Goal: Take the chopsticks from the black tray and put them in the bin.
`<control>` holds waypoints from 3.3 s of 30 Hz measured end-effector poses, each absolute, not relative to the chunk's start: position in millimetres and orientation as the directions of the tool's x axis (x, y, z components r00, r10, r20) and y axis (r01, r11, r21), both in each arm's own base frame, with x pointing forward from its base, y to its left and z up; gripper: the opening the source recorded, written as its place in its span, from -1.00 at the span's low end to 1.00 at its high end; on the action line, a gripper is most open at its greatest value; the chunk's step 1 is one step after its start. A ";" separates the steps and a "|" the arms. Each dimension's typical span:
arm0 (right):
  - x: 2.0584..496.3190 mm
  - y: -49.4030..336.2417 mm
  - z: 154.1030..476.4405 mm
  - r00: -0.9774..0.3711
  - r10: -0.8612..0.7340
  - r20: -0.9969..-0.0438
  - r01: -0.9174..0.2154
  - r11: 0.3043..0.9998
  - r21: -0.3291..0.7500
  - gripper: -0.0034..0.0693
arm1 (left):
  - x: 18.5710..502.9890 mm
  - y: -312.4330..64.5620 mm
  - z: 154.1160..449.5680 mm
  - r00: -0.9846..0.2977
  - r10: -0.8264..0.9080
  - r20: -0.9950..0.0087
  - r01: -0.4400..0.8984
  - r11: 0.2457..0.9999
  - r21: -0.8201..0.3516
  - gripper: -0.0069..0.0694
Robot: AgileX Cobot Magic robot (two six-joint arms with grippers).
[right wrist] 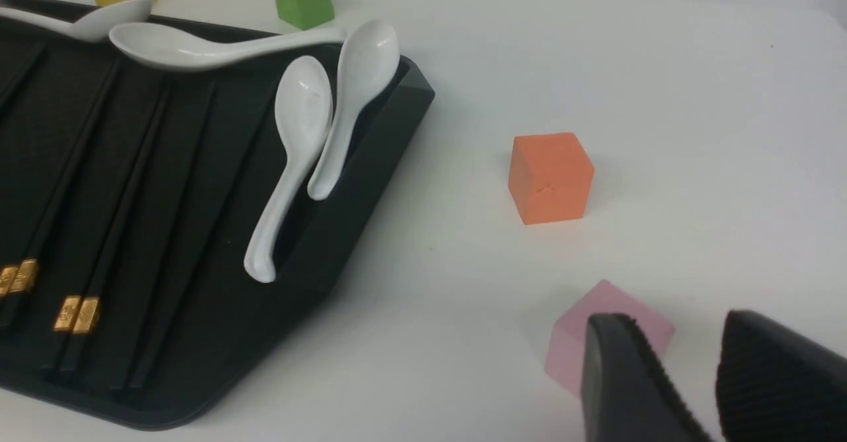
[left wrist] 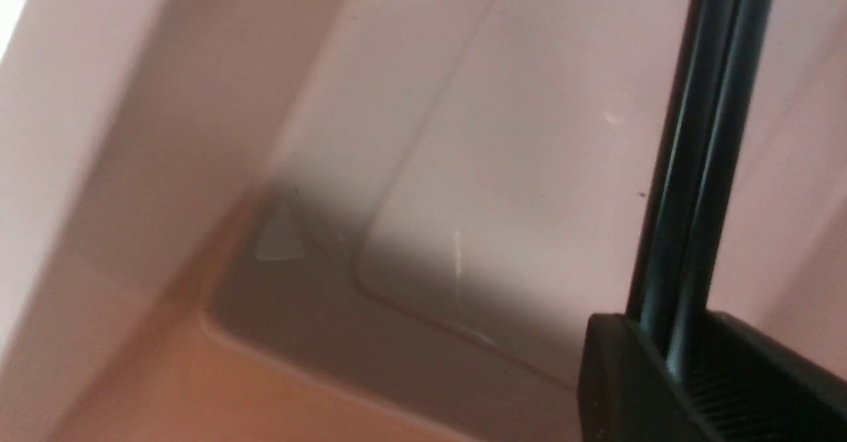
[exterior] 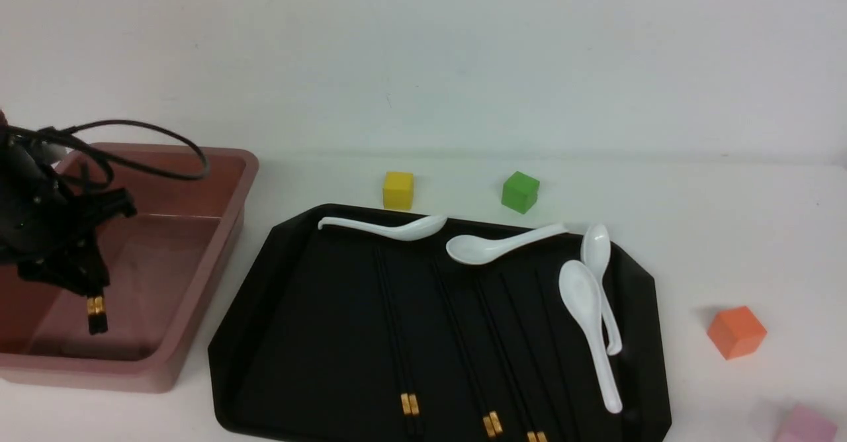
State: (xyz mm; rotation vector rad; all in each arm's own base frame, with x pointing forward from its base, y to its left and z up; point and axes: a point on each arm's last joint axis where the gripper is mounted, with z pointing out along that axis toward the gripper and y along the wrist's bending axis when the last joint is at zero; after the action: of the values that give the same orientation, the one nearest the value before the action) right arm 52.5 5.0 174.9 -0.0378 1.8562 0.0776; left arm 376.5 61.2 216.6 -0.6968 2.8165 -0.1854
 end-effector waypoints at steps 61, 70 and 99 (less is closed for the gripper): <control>52.5 5.0 174.9 -0.283 0.014 -0.959 -0.066 0.997 0.034 -0.25 | 80.8 -12.5 275.8 -0.253 -0.390 -0.885 0.029 0.912 -0.410 -0.85; 52.5 5.0 174.9 -0.283 0.014 -0.959 -0.066 0.997 0.034 -0.25 | 63.0 -10.5 214.5 -0.299 -0.310 -0.903 0.034 0.942 -0.334 -0.85; 52.5 5.0 174.9 -0.283 0.014 -0.959 -0.066 0.997 0.034 -0.25 | 52.1 -4.7 169.3 -0.316 -0.400 -0.860 -0.055 0.913 -0.404 -0.84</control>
State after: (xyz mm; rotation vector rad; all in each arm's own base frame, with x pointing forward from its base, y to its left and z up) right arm 52.5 5.0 174.9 -0.0378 1.8562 0.0776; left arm 52.1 -4.7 169.3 -0.3356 1.8729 -0.3568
